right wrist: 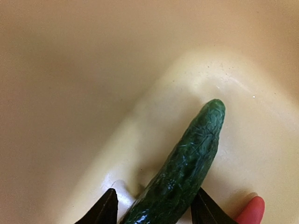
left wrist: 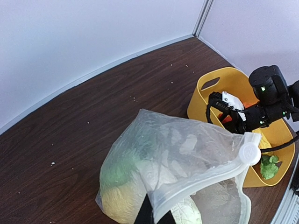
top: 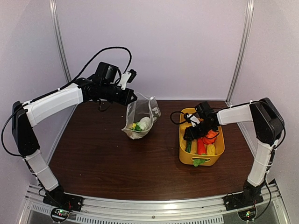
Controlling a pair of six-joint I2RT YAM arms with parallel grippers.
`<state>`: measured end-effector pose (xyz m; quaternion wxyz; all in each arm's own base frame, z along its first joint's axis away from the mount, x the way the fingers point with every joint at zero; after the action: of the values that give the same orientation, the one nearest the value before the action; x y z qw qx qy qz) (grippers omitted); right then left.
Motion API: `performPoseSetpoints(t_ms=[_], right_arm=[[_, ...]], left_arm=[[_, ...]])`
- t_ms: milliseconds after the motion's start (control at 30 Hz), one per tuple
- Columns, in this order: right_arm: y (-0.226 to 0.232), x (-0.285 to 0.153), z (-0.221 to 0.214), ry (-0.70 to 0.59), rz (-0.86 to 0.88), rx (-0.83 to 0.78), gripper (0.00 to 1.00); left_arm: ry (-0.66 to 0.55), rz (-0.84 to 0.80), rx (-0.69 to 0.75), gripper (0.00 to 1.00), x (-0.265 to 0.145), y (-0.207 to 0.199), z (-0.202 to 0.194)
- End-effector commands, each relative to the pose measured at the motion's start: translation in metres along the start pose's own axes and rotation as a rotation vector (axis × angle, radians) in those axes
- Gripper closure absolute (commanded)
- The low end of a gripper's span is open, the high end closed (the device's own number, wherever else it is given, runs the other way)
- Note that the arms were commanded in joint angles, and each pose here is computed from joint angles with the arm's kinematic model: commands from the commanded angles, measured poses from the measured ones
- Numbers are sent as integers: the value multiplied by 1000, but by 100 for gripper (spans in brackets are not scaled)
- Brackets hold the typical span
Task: Place the food in the zip-top bag and seal the zipper
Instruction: Pick up the fake vegetable from the bin.
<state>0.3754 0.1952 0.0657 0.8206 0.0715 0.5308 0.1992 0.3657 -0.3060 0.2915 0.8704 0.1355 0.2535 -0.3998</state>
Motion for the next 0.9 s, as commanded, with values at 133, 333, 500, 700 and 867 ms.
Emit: performPoseSetpoints(t_ms=[133,333,500,700,867], right_arm=[[11,-1,-1,50,60,17,56],[19,-17,10,24,95,17,67],[34,-63,38,-90,175,12,73],[50,-112,53,-203,206,-49,74],[69,-152,60,-286,271,-179,76]], left_arm=[[-88,0,4,100,-18,2,20],[-89,6,9,100,-21,2,21],[-95,1,11,100,-21,2,21],[-99,-23,9,100,-19,-1,22],[-109,-85,18,100,-15,-8,21]])
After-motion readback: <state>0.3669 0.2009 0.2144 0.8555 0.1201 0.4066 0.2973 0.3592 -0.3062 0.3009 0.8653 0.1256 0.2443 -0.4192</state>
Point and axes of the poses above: each gripper's point midway between its finger pads, its own x axis out along the fingers, its own y axis along the line the jaws close on, z = x × y, the point moved 4 cm from there along -x, back along the fingers, and after that the axes turned 14 degrees about x, right-handed, at the moved point
